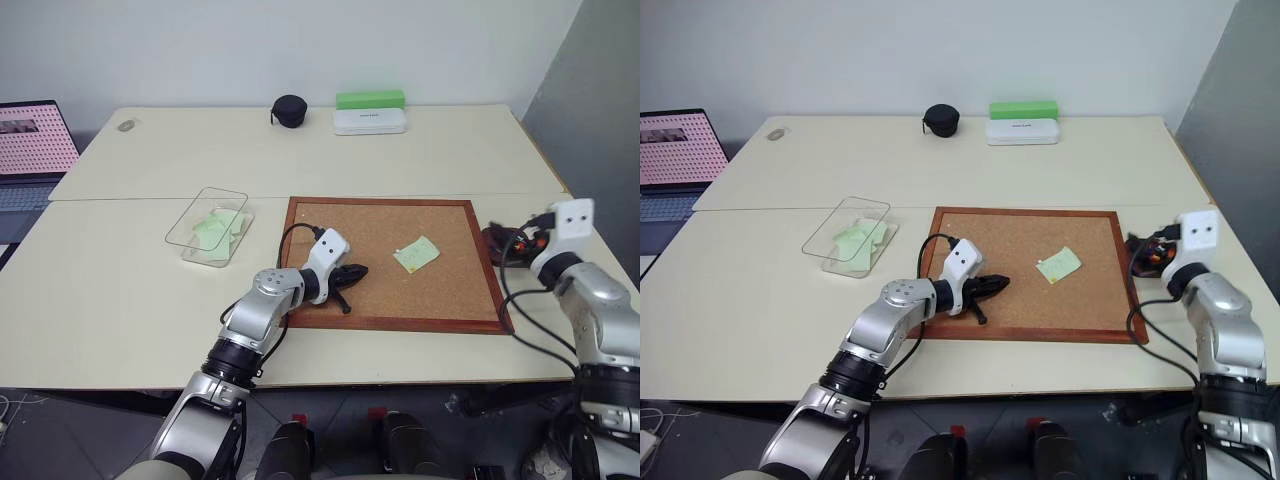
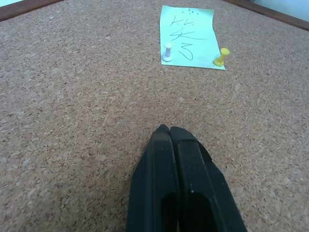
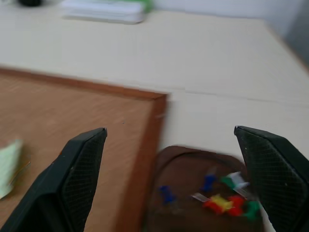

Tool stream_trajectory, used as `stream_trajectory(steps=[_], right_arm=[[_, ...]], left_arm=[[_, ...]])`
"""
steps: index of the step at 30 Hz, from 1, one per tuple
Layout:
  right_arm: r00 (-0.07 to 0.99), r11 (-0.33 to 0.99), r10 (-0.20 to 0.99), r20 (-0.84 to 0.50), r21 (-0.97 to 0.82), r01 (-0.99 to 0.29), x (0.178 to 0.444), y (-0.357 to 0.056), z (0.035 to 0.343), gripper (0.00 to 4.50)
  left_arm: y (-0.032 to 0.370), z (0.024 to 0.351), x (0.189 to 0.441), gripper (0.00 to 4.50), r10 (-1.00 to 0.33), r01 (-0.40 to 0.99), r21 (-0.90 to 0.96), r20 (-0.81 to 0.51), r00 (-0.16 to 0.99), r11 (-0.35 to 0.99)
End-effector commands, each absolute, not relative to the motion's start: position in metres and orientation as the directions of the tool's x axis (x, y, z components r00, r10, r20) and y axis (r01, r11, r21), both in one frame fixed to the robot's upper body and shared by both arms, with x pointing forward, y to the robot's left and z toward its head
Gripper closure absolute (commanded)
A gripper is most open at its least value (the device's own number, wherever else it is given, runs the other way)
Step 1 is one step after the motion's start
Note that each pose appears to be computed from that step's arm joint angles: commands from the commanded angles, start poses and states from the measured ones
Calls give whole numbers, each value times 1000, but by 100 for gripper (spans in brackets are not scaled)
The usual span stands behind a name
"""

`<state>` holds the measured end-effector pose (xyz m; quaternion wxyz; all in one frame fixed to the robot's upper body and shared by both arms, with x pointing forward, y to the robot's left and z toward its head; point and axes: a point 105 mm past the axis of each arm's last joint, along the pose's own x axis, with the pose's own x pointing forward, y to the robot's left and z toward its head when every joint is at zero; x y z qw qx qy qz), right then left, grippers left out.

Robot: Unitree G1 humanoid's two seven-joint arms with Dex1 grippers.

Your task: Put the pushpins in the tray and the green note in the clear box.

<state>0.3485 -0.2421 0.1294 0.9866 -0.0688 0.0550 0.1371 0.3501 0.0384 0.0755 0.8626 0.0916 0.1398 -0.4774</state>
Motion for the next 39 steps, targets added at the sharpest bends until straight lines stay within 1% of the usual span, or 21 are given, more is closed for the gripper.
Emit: stream_trajectory(steps=[1,4,7,14,24,27,31,35,39], right_arm=[[866,854,488,-110,-142,-500,330,-191,141,2],[819,810,561,-115,-125,-573,323,-167,138,2],[792,784,598,-122,-115,-610,323,-151,134,2],[777,773,615,-136,-92,-628,335,-138,123,2],[755,753,634,-167,-87,-652,343,-128,103,2],[748,746,640,-176,-92,-660,342,-126,98,50],[751,747,638,-169,-98,-657,343,-126,98,140],[748,744,644,-162,-94,-661,344,-124,99,203],[756,757,637,-149,-59,-650,346,-124,98,293]], left_arm=[[46,45,341,450,-770,850,-25,-438,464,526],[48,43,342,450,-764,849,-22,-449,463,528],[49,41,346,450,-749,845,-6,-466,471,535],[45,43,345,450,-756,850,-6,-461,465,527],[58,43,346,450,-737,842,17,-474,482,540],[59,45,348,450,-733,836,19,-470,491,548],[58,46,349,450,-733,834,21,-465,496,551],[57,46,350,450,-734,834,22,-463,497,551],[58,48,352,450,-733,834,25,-462,499,552]])
